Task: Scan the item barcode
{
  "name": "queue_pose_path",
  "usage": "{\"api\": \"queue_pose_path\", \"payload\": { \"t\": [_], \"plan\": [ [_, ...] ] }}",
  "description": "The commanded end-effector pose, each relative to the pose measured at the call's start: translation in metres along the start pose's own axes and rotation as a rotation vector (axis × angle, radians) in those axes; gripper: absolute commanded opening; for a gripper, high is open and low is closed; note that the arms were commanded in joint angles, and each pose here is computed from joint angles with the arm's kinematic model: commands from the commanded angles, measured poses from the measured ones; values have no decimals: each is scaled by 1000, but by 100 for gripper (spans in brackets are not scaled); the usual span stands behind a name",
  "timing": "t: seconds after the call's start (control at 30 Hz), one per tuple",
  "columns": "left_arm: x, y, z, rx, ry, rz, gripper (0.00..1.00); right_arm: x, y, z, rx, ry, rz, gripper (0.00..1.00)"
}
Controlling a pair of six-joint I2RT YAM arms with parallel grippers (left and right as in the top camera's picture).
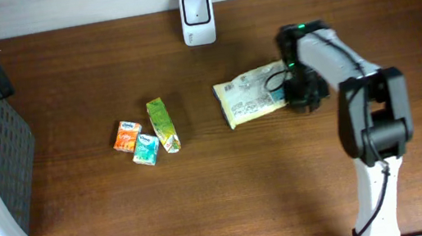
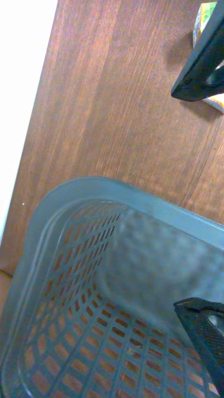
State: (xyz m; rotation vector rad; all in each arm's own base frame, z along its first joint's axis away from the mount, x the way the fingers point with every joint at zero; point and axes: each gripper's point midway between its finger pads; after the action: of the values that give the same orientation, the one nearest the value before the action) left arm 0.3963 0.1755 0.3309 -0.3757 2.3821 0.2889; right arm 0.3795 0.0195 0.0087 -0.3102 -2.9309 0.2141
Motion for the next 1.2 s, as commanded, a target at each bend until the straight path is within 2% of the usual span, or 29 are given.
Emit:
{"api": "queue_pose_path", "payload": {
  "t": [0.0, 0.03, 0.07, 0.2, 0.3, 0.33, 0.37, 0.43, 0.57, 0.73, 0.8, 0.87, 0.9, 1.03, 1.07, 1.13, 1.17],
  "plan": [
    [-4, 3, -5, -8, -18, 6, 99, -36, 9, -19, -355, -110, -48, 32],
    [-4, 3, -5, -8, -17, 6, 99, -45, 31, -37, -587, -155, -122, 45],
    [-4, 3, -5, -8, -17, 6, 99, -48, 43, -51, -726, -177, -144, 52],
    [-4, 3, -5, -8, -17, 7, 99, -35, 59, -82, -939, -141, -147, 63],
    [-4, 3, -5, -8, -17, 6, 99, -9, 67, -85, -930, -54, -172, 67],
    [-4, 3, -5, -8, -18, 6, 99, -4, 73, -80, -916, -28, -160, 72],
    [-4, 3, -5, -8, -18, 6, 99, -2, 82, -73, -912, -10, -140, 81],
    [-4, 3, -5, -8, -17, 6, 99, -2, 105, -40, -837, 14, -24, 93],
    [-4, 3, -5, -8, -18, 6, 99, -7, 134, 13, -691, -42, 200, 100],
    [-4, 3, -5, -8, -18, 6, 99, -10, 129, 36, -460, -153, 326, 100],
    [-4, 3, -5, -8, -17, 6, 99, -11, 133, 38, -438, -174, 320, 91],
    [-4, 3, -5, -8, -18, 6, 99, -8, 138, 44, -432, -168, 308, 77],
    [-4, 3, -5, -8, -17, 6, 99, -4, 143, 45, -433, -160, 297, 66],
    [-4, 3, -5, -8, -17, 6, 99, 1, 153, 45, -455, -144, 275, 39],
    [-4, 3, -5, -8, -17, 6, 99, 1, 155, 45, -467, -138, 272, 24],
    [-4, 3, -5, -8, -17, 6, 99, 3, 157, 43, -484, -126, 263, 9],
    [-4, 3, -5, -8, -17, 6, 99, 3, 161, 41, -511, -122, 231, 4]
  ]
}}
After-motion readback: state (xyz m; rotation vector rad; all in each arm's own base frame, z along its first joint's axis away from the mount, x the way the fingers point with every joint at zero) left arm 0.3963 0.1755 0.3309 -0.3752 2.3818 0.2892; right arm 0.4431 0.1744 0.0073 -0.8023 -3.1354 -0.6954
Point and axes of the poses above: each gripper's point midway between its finger pads, its own z axis out along the fingers, its own y axis along the line the jaws close on, x = y × z, and after that the axes turned 1 degree about z, right-handed
